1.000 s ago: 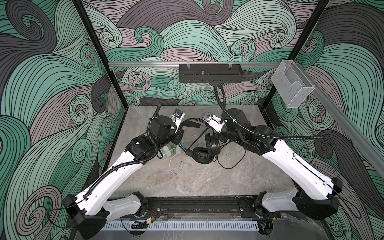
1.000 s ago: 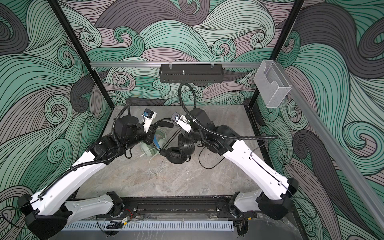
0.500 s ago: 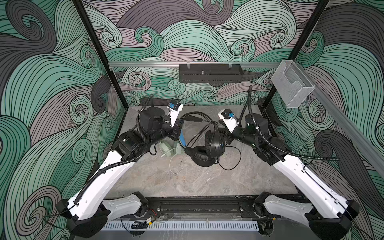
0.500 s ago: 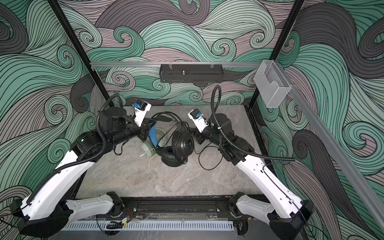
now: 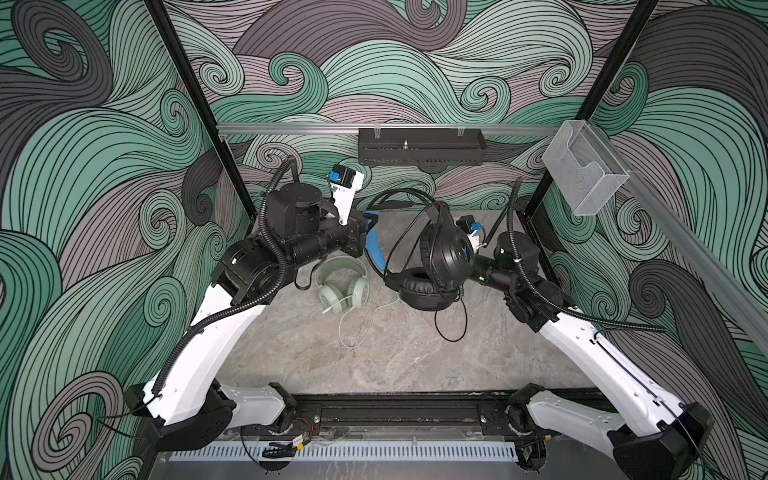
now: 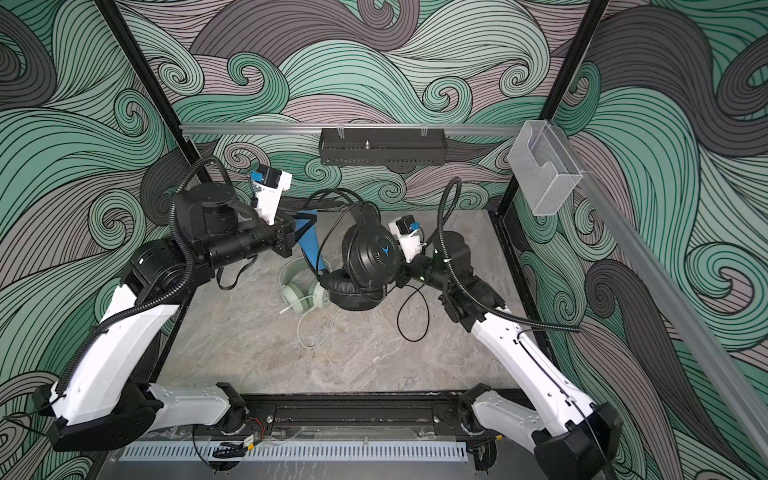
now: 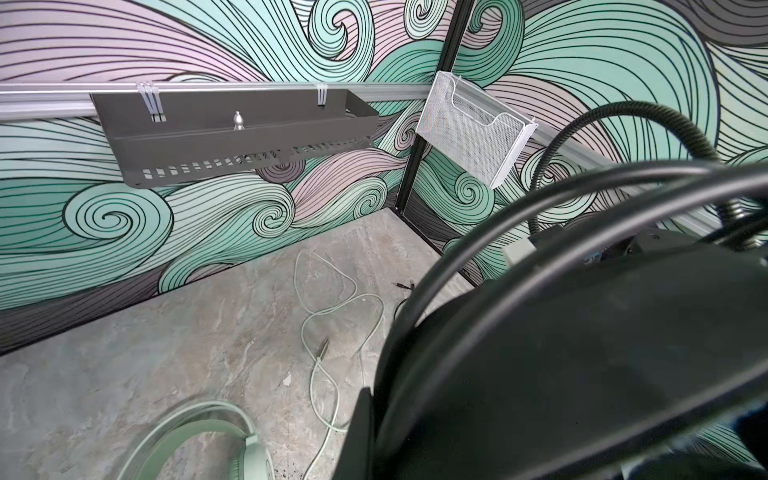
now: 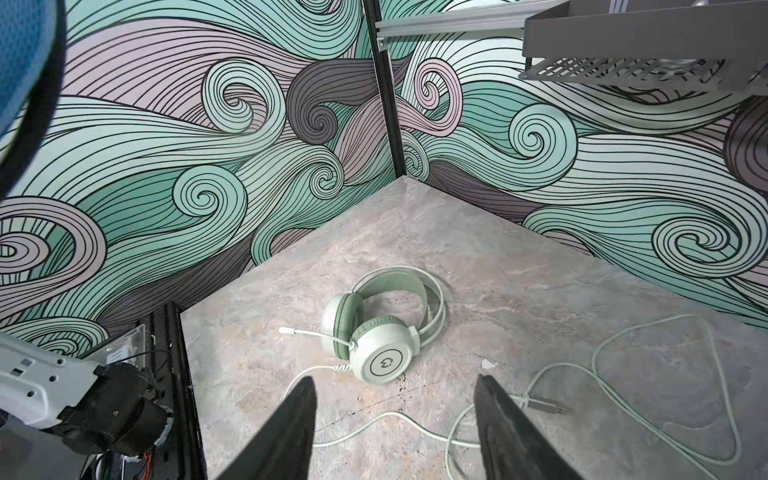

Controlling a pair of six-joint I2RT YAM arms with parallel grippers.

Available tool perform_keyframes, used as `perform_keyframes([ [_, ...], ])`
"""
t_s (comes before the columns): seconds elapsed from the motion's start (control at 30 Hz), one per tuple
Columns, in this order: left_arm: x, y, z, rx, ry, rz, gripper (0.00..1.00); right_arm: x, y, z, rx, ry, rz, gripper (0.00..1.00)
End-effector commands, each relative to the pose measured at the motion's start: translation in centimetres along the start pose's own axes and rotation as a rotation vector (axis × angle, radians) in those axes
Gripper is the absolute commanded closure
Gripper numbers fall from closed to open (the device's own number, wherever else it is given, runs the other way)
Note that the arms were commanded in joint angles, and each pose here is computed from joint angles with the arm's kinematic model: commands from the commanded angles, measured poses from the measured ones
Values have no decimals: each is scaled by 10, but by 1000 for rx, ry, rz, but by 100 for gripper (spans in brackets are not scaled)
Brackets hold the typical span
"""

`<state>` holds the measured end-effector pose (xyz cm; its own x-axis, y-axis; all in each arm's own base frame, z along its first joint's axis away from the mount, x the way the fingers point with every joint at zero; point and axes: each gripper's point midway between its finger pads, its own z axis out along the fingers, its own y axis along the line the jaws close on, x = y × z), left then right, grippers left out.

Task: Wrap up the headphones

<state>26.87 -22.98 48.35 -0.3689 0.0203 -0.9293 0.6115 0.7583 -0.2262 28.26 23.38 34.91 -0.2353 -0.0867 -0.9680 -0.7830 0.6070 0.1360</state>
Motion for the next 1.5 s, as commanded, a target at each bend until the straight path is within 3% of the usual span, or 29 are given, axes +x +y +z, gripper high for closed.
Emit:
perform_keyframes([
  [0.0,-15,-6,-11,15,-26,-60,100,-1,-3,-27,31,-16,-24,31],
  [0.2,-15,-10,-8,39,-7,-62,100,19,1,-49,41,47,-80,27],
  [0.43,-22,-16,-5,69,-20,-89,100,17,12,-48,-23,29,-81,26],
  [0.7,-20,-17,-5,80,-15,-99,100,9,-21,-41,132,5,-63,25],
  [1.07,-26,-24,-8,116,-29,-129,100,9,-31,-9,90,-12,-22,26],
  [1.33,-41,-32,-11,175,-90,-213,100,10,-48,26,70,-31,46,40],
  [1.47,-48,-29,-10,166,-114,-233,100,14,-50,39,45,-25,61,54],
])
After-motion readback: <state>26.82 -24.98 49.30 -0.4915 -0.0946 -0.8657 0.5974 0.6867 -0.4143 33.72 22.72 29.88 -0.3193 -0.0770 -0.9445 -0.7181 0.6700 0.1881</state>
